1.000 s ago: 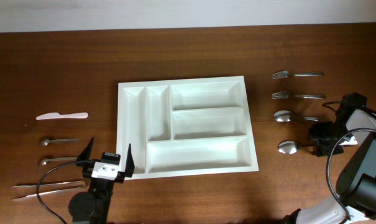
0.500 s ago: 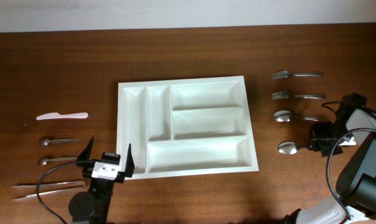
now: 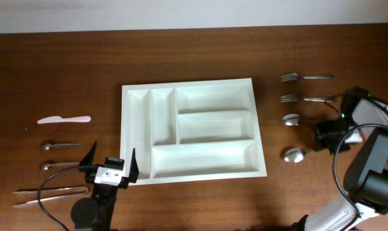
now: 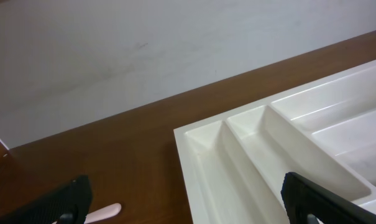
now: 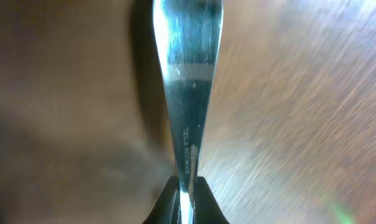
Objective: Pack container
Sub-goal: 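Lift the spoon and carry it into the tray's top compartment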
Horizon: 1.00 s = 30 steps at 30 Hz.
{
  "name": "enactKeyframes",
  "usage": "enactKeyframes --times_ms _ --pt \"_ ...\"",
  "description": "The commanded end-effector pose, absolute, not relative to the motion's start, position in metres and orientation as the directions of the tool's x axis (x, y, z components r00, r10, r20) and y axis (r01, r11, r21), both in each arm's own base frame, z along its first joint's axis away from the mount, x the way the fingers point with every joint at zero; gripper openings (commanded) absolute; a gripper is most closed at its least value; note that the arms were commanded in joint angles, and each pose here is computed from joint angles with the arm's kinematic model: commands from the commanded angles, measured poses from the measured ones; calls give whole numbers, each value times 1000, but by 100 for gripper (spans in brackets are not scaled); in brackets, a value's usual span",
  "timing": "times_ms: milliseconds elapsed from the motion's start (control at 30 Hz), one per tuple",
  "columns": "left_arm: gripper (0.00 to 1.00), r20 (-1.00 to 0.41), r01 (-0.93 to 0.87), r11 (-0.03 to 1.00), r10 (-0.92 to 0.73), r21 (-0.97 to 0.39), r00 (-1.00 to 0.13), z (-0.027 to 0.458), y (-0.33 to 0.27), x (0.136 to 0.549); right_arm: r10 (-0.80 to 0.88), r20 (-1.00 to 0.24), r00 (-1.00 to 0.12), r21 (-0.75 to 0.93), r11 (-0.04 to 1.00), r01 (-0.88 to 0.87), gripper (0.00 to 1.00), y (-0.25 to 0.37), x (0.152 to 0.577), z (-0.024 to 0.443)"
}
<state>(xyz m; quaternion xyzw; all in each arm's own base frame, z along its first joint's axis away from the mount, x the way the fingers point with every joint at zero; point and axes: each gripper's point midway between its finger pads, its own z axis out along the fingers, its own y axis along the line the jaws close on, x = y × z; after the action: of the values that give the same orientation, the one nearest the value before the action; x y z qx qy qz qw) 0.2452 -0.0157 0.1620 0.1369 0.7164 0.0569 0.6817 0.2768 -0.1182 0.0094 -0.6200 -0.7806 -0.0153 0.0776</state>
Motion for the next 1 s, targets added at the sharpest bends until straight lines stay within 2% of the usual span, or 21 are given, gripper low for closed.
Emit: enactKeyframes --times_ms 0,200,233,333,667,967 --pt "99 -962 103 958 271 266 -37 160 -13 245 947 58 -317 12 317 948 4 -110 326 44" --pt "99 -962 103 958 271 266 -37 160 -13 245 896 -17 -443 155 440 884 4 -70 387 106" --pt "99 -962 103 958 272 267 -37 160 -13 245 892 -13 -452 217 444 870 4 -48 403 125" --pt "99 -962 103 958 272 267 -37 160 -13 245 894 5 -448 283 429 858 4 -13 419 145" --pt "99 -962 103 958 272 267 -37 160 -13 245 888 25 -460 382 417 825 5 109 437 155" --pt "99 -962 103 958 271 266 -37 160 -13 245 945 43 -325 380 285 880 10 166 430 148"
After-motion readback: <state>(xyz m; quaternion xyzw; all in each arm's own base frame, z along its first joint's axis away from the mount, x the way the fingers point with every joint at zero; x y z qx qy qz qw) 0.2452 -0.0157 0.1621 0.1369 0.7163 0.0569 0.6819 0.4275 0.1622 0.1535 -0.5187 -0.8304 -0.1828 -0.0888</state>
